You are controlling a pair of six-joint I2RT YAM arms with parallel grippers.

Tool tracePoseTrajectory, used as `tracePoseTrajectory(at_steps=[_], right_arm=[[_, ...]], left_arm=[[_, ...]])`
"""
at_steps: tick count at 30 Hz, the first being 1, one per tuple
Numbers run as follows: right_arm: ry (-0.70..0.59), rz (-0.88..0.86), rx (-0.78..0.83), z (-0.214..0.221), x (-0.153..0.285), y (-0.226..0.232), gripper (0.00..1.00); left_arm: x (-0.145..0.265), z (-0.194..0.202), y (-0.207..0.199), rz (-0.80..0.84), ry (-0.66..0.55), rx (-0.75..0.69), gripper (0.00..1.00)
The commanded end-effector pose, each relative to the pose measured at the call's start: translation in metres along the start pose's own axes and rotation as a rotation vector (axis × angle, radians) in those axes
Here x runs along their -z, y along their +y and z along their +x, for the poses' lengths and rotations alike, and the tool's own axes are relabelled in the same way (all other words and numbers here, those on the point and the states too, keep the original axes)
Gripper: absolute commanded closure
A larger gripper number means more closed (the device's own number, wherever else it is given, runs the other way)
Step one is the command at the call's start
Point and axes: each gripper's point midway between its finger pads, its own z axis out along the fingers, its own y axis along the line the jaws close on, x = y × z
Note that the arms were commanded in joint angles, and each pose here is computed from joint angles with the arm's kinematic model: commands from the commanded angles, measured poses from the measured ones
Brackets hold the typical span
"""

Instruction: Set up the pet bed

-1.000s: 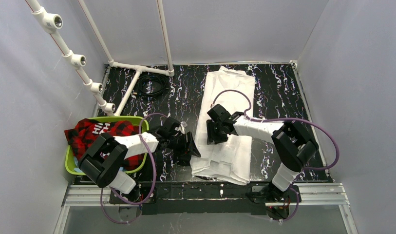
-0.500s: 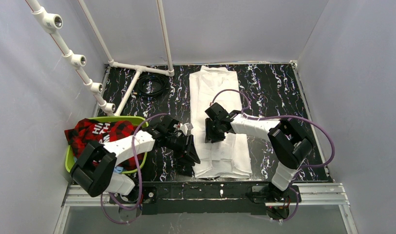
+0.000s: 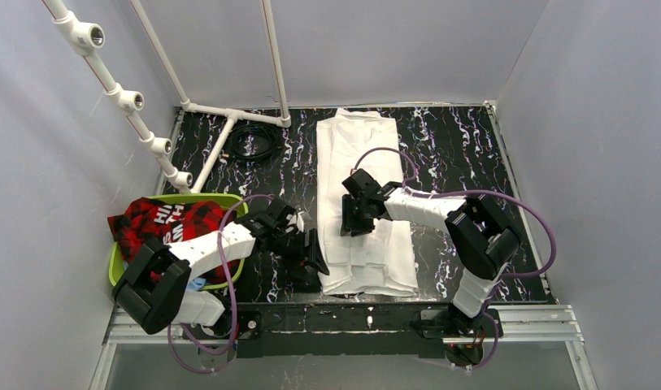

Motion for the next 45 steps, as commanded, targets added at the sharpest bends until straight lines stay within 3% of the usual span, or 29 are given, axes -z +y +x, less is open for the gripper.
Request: tracePoseTrajectory(at_steps=[1,4,8,12,18,22,31,39,45], right_arm=[[-0.015,0.01,-0.007,-0.006,-0.007,-0.002,0.55],[-0.004,0.015,-0.018,-0.002,-0.012,-0.004,0.55],[0.001,0.024,-0.026,-0.003,-0.011,-0.004,0.57],[-0.09,0.004,0.002,-0.029,0.015,0.01,0.58],[-0.262,-0.14,0.085,-0.074,0.063,0.059,0.57],[-0.182,-0.238,0.09,-0.062,0.041,0.077,0.58],[-0.094,-0.228,0.072,-0.049,-0.008,0.075,0.6],[-0.009,-0.121,0.013,-0.028,-0.045,0.052,0.65],[0.025,-0.016,-0.042,-0.022,-0.062,0.034,0.68]], left_arm=[[0.001,-0.046,-0.002,0.015,-0.283,-0.038,0.35],[-0.001,-0.056,-0.015,0.086,-0.332,-0.072,0.34],[-0.009,-0.052,-0.022,0.119,-0.265,-0.082,0.42],[-0.015,-0.045,-0.014,0.107,-0.225,-0.056,0.5],[-0.012,-0.042,0.0,0.054,-0.249,-0.027,0.52],[-0.012,-0.041,0.0,0.055,-0.242,-0.021,0.52],[-0.016,-0.038,0.002,0.05,-0.215,-0.01,0.52],[-0.021,-0.025,0.003,0.068,-0.137,-0.029,0.54],[-0.014,0.0,-0.024,0.182,-0.005,-0.108,0.59]])
